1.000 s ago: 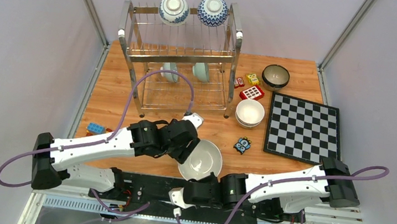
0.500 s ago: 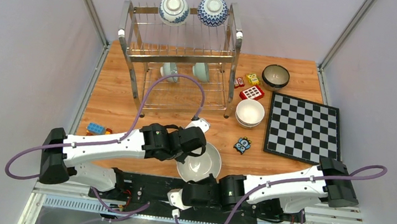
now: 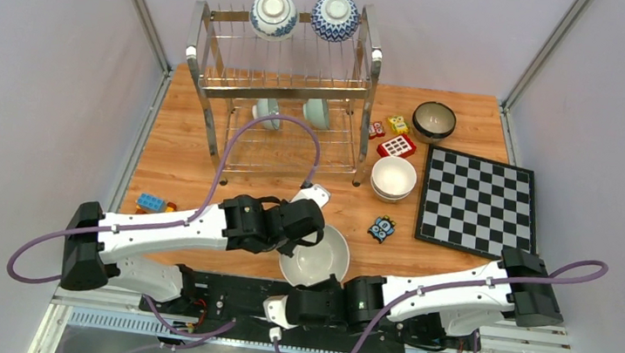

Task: Unload the bowls from the dish rack
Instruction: Place the bowl at the center of the board.

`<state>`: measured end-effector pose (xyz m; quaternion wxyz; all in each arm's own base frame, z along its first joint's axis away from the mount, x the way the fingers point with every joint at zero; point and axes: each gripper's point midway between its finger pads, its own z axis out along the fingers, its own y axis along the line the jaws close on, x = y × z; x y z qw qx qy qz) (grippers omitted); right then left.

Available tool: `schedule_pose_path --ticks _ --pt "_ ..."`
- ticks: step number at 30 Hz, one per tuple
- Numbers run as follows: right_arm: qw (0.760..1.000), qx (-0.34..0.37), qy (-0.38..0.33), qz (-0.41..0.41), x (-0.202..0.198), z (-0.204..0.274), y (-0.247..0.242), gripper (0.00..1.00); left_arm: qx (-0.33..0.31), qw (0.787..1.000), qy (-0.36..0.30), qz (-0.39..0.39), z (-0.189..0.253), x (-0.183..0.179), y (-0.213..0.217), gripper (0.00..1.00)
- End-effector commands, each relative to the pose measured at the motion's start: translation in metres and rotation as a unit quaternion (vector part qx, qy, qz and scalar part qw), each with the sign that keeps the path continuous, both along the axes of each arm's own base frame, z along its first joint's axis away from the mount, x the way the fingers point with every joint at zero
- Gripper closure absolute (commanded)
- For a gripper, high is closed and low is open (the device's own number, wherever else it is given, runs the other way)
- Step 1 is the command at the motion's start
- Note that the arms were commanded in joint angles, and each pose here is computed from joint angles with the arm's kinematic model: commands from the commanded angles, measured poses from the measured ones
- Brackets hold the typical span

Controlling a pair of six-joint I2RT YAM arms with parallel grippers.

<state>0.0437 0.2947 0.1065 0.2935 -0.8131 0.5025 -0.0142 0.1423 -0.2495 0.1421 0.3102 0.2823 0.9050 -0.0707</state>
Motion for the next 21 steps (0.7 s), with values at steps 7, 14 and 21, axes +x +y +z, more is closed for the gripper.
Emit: schedule_pose_path --ticks 7,14,21 --pt "0.995 0.078 -0.064 0.002 0.0122 0.0412 0.0326 0.97 -0.005 1.000 0.018 -0.022 -0.0111 -0.0105 -0.0035 0.54" --pt "0.994 0.084 -0.069 0.001 0.0124 0.0429 0.0353 0.97 -0.009 1.000 0.020 -0.019 -0.0124 -0.0117 -0.0025 0.99" --pt "0.993 0.098 -0.058 -0.023 0.0098 0.0427 0.0348 0.97 -0.028 1.000 0.002 0.010 -0.0080 -0.0071 0.0052 1.00"
